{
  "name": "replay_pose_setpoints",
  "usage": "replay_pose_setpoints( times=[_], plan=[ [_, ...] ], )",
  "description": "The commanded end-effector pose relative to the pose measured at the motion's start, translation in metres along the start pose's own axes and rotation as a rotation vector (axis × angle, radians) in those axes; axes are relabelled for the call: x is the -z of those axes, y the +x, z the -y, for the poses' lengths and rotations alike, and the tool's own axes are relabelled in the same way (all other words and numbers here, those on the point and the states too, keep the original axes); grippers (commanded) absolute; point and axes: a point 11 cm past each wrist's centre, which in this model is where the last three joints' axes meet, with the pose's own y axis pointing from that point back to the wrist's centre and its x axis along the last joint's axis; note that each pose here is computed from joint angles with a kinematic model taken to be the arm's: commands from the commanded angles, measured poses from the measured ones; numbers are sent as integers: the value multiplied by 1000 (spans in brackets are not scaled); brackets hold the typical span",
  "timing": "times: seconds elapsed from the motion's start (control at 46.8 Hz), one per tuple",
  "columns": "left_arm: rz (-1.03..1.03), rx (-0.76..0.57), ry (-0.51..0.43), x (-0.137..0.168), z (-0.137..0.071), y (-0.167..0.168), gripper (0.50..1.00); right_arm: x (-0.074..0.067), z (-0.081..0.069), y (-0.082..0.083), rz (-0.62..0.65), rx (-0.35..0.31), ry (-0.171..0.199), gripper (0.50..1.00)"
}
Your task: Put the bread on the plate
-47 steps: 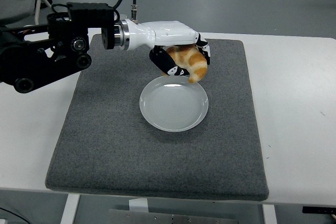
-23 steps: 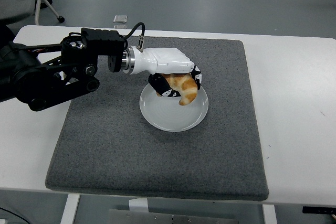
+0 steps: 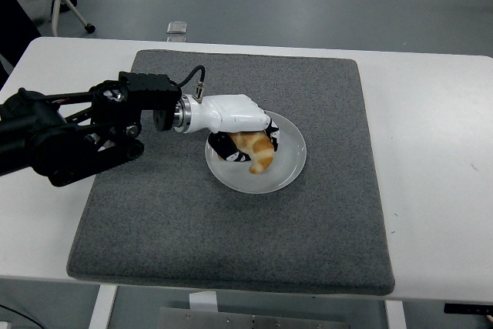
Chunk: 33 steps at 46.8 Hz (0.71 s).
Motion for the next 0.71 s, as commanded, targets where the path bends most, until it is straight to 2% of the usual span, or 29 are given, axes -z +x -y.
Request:
replay_pose_setpoints(
  times=[0.0, 0.684],
  plan=[
    [5, 0, 3, 1, 2, -4, 500, 0, 0, 0, 0, 0, 0, 932],
    [-4, 12, 26, 7, 2, -20, 500, 0, 0, 0, 0, 0, 0, 930]
  ],
)
